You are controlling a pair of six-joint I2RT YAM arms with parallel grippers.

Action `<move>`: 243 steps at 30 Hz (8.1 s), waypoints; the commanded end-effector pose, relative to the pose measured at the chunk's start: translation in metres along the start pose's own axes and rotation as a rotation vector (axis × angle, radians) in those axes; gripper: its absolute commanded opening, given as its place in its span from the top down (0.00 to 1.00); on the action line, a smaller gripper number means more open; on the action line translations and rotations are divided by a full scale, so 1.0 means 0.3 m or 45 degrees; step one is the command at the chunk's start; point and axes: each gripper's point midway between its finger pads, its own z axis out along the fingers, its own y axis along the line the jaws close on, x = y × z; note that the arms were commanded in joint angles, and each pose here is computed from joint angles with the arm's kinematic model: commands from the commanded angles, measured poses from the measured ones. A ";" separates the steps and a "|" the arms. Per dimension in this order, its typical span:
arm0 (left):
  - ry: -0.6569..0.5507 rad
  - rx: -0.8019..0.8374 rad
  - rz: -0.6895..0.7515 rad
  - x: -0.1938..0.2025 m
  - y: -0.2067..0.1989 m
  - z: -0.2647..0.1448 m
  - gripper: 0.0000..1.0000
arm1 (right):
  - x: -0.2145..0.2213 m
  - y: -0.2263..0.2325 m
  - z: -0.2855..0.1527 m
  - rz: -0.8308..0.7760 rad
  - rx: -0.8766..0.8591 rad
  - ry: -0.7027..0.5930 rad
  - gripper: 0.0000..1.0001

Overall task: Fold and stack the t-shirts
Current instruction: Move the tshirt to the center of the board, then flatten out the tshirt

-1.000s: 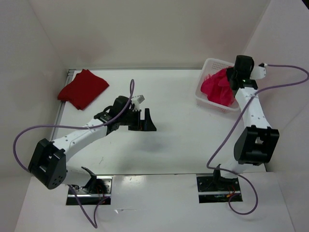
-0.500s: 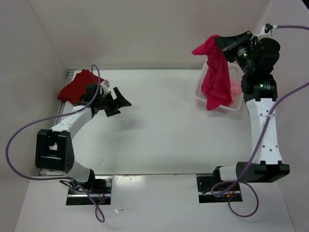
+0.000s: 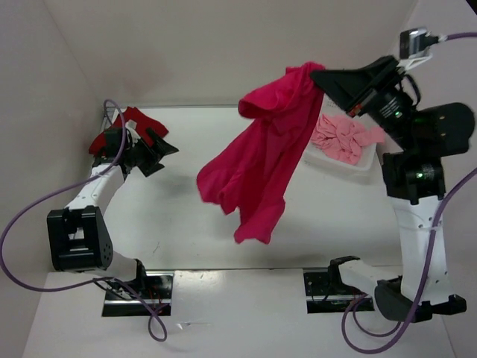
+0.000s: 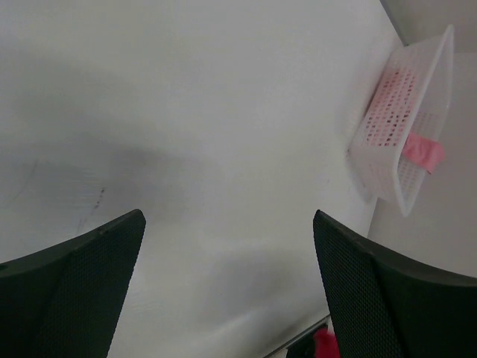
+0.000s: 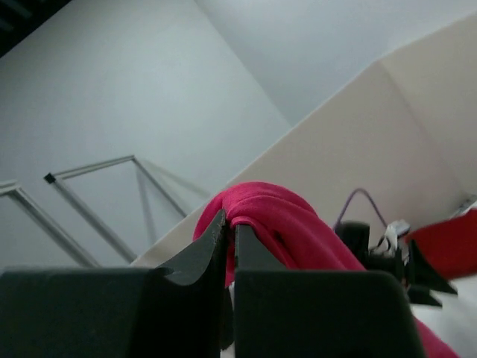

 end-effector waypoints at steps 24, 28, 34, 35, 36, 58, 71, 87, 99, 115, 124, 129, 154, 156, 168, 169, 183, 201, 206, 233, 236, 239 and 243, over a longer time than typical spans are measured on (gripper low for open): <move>0.170 0.029 0.920 0.425 -0.301 -0.069 0.00 | 0.953 -1.284 -0.434 0.216 1.287 0.705 0.91; 0.389 -0.047 0.956 0.567 -0.208 0.055 0.00 | 1.104 -1.233 -0.790 0.372 1.544 0.733 0.89; 0.557 -0.090 1.049 0.685 -0.123 0.090 0.06 | 1.198 -1.180 -0.988 0.612 1.700 0.582 0.38; 0.594 -0.110 1.054 0.714 -0.090 0.090 0.14 | 1.206 -1.190 -1.010 0.631 1.740 0.559 0.38; 0.619 -0.101 1.070 0.734 -0.080 0.085 0.22 | 1.215 -1.199 -1.032 0.626 1.765 0.560 0.36; 0.804 -0.102 1.093 0.870 -0.032 -0.007 1.00 | 1.148 -1.504 -0.667 0.400 1.683 0.615 1.00; 0.636 0.004 0.764 0.607 -0.098 -0.243 1.00 | 0.784 -1.827 -0.016 0.019 1.469 0.586 0.39; 0.493 -0.138 0.744 0.498 -0.081 -0.217 0.05 | 1.243 -1.430 -0.713 0.385 1.508 0.875 0.45; 0.161 -0.276 0.439 0.164 0.031 0.113 0.15 | 1.237 -1.723 -0.748 0.352 1.784 0.732 0.73; 0.147 -0.328 0.742 0.112 -0.027 0.265 0.18 | 0.863 -1.682 -0.455 0.050 1.611 0.643 0.38; 0.148 -0.350 0.806 0.098 -0.062 0.430 0.19 | 0.999 -1.495 -0.748 0.201 1.676 0.631 0.85; 0.110 -0.398 0.801 0.062 -0.045 0.496 0.51 | 1.045 -1.466 -0.800 0.271 1.683 0.634 0.67; 0.050 -0.281 0.681 0.040 -0.058 0.113 0.37 | 1.222 -1.316 -0.629 0.408 1.407 0.891 0.70; 0.074 -0.269 0.700 0.070 -0.083 0.161 0.37 | 1.297 -1.279 -0.594 0.439 1.342 0.962 0.65; 0.162 -0.405 0.816 0.104 -0.039 0.414 0.30 | 1.505 -1.216 -0.568 0.532 1.279 1.105 0.46; 0.160 -0.404 0.816 0.100 -0.041 0.422 0.30 | 1.507 -1.230 -0.568 0.522 1.289 1.096 0.49; 0.209 -0.345 0.848 0.127 -0.071 0.493 0.85 | 1.422 -1.171 -0.559 0.467 1.319 1.009 1.00; -0.278 -0.337 0.596 -0.248 -0.064 -0.124 0.91 | 1.500 -0.841 -0.996 0.751 1.360 1.332 0.75; -0.297 -0.462 0.520 -0.196 0.067 -0.189 0.72 | 1.422 -0.852 -0.885 0.571 1.313 1.281 0.64; 0.184 -0.499 0.685 0.148 0.179 0.065 0.20 | 1.023 -1.620 -0.862 0.255 1.883 0.512 0.51; 0.232 -0.547 0.672 0.184 0.233 0.062 0.17 | 1.024 -1.686 -0.811 0.261 1.870 0.514 0.75; 0.265 -0.622 0.652 0.210 0.285 0.041 0.16 | 1.024 -1.746 -0.735 0.247 1.781 0.506 1.00; 0.176 -0.697 0.620 0.203 0.314 -0.011 0.13 | 0.943 -1.764 -0.654 0.169 1.757 0.453 1.00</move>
